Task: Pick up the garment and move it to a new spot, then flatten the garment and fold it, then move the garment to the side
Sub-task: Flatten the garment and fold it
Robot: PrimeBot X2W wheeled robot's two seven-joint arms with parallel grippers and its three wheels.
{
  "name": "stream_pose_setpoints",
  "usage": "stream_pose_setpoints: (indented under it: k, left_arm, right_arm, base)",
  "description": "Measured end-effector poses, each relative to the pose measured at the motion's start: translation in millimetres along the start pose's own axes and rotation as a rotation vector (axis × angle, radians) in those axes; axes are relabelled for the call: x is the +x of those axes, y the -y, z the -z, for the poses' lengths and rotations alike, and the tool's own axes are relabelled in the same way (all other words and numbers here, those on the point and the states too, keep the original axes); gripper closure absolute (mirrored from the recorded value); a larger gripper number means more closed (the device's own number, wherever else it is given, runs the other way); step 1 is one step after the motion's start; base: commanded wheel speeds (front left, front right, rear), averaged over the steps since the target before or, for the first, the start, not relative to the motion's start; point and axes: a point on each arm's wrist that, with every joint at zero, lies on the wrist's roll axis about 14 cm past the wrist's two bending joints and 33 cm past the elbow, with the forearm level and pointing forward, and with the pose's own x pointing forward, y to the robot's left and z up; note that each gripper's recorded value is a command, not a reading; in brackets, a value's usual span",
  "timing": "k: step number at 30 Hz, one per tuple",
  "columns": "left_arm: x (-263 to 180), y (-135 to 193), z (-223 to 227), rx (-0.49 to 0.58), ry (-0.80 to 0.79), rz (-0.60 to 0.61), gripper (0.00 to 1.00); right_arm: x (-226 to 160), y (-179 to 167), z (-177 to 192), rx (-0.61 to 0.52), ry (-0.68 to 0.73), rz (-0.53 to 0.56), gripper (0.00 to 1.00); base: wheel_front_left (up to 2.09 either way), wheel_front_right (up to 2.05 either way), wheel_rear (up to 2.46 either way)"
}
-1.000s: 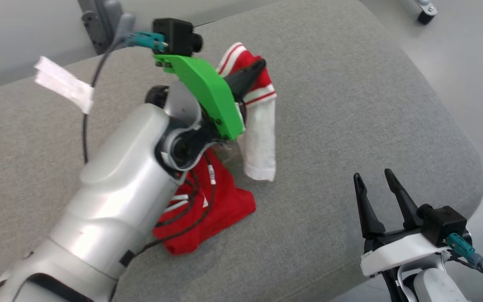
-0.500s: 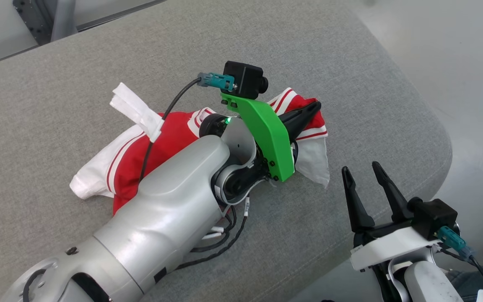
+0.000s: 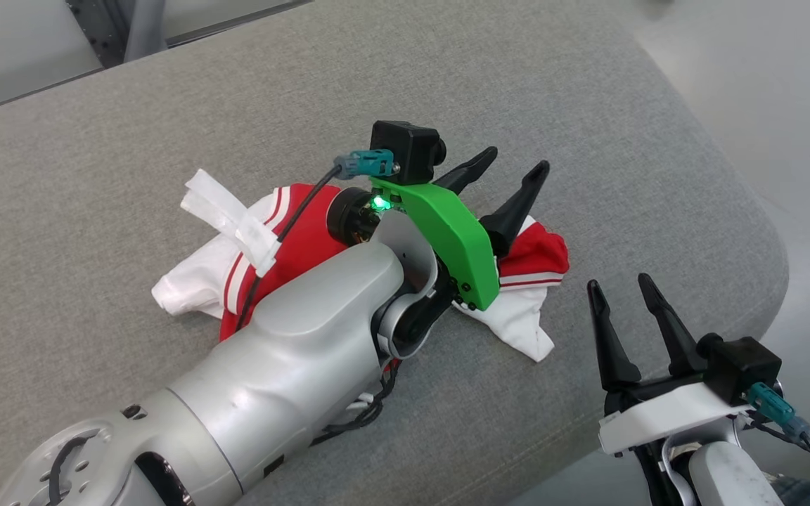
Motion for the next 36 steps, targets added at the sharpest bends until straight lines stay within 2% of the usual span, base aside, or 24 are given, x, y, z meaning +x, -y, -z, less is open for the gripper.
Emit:
stream_pose_setpoints:
  k: [7, 11, 17, 27, 30, 36]
  left_arm:
    - [-20, 9, -1, 0.044, 0.082, -0.045, 0.0]
    - [-38, 4, 6, 0.083, 0.102, -0.114, 0.0]
    - [-87, -26, -8, 0.13, 0.216, -0.3, 0.0]
    - [-181, -69, 40, 0.138, 0.202, -0.586, 0.0]
    - [-198, -78, 48, 0.134, 0.195, -0.64, 0.0]
    - [-205, -83, 62, 0.118, 0.17, -0.664, 0.0]
  right_arm:
    - [-11, 2, 4, 0.004, -0.006, 0.004, 0.0]
    - [-18, 2, 4, 0.0, -0.001, 0.0, 0.0]
    - [-23, 4, -3, -0.016, 0.024, -0.014, 0.0]
    - [-15, -19, -10, -0.026, 0.054, -0.11, 0.0]
    - [-12, -30, -10, -0.022, 0.052, -0.143, 0.0]
    - [-7, -41, -5, -0.021, 0.039, -0.176, 0.0]
  base:
    - [0.0, 0.0, 0.0]
    - [0.0, 0.0, 0.0]
    - [0.0, 0.0, 0.0]
    - [0.0, 0.0, 0.0]
    - [0.0, 0.0, 0.0]
    - [0.0, 0.0, 0.0]
